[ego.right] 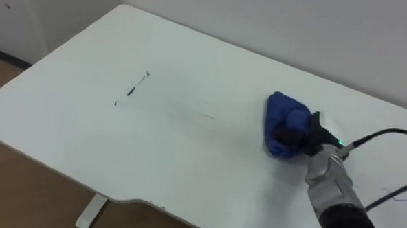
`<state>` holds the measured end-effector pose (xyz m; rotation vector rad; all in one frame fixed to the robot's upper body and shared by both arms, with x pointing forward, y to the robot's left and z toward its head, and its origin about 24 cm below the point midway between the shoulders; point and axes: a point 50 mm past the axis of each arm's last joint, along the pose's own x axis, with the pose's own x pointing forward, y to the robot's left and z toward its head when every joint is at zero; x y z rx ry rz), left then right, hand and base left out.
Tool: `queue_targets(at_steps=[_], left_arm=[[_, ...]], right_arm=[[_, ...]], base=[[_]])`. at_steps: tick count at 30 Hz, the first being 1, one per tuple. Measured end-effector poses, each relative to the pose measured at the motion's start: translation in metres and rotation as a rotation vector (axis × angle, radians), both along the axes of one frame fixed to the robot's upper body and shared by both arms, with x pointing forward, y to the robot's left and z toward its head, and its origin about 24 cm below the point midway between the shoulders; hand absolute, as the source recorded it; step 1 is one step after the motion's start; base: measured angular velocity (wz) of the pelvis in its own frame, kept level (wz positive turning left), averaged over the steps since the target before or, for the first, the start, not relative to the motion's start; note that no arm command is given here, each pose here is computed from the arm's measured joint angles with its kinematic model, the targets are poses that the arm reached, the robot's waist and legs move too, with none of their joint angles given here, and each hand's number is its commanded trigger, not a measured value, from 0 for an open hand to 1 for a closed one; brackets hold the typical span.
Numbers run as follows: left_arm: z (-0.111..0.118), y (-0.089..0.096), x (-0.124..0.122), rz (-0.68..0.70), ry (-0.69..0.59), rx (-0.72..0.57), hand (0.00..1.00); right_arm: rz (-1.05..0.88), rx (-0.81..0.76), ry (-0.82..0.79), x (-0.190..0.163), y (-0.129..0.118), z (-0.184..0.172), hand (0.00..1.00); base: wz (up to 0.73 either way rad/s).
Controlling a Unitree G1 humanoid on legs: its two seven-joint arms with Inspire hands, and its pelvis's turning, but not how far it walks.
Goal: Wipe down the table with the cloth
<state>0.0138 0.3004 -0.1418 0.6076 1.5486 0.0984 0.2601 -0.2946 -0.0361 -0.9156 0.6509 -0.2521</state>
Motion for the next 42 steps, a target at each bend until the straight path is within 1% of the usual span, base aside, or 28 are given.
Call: queue_targets(at_steps=[2, 7, 8, 11, 16, 20, 25, 33, 38, 42], left_arm=[[0.002, 0.004, -0.004, 0.032, -0.011, 0.007, 0.0], [0.003, 0.007, -0.005, 0.042, -0.025, 0.012, 0.0], [0.003, 0.008, -0.004, 0.044, -0.031, 0.012, 0.0], [0.004, 0.011, -0.004, 0.062, -0.044, 0.02, 0.0], [0.005, 0.011, -0.002, 0.076, -0.054, 0.017, 0.0], [0.004, 0.011, -0.011, 0.086, -0.029, 0.015, 0.0], [0.004, 0.011, -0.012, 0.087, -0.026, 0.016, 0.0], [0.005, 0.011, -0.01, 0.079, -0.04, 0.018, 0.0], [0.004, 0.01, -0.009, 0.095, -0.052, 0.007, 0.0], [0.004, 0.009, -0.006, 0.093, -0.073, -0.002, 0.0]], right_arm=[[-0.098, 0.026, 0.027, -0.027, -0.02, -0.013, 1.0], [-0.276, 0.016, 0.06, -0.078, -0.049, -0.031, 1.0], [-0.29, 0.017, 0.059, -0.083, -0.052, -0.032, 1.0], [-0.376, -0.01, 0.066, -0.109, -0.07, -0.032, 1.0], [-0.459, -0.035, 0.099, -0.133, -0.085, -0.033, 1.0], [-0.473, -0.058, 0.106, -0.139, -0.091, -0.031, 1.0], [-0.522, -0.084, 0.104, -0.153, -0.103, -0.026, 1.0], [-0.52, -0.097, 0.106, -0.148, -0.104, -0.021, 1.0], [-0.46, -0.136, 0.095, -0.134, -0.098, -0.015, 1.0], [-0.325, -0.232, 0.101, -0.115, -0.09, -0.006, 1.0]], base=[[-0.02], [-0.17], [-0.24], [-0.13], [-0.32], [-0.3], [0.02], [-0.04], [-0.13], [-0.12]])
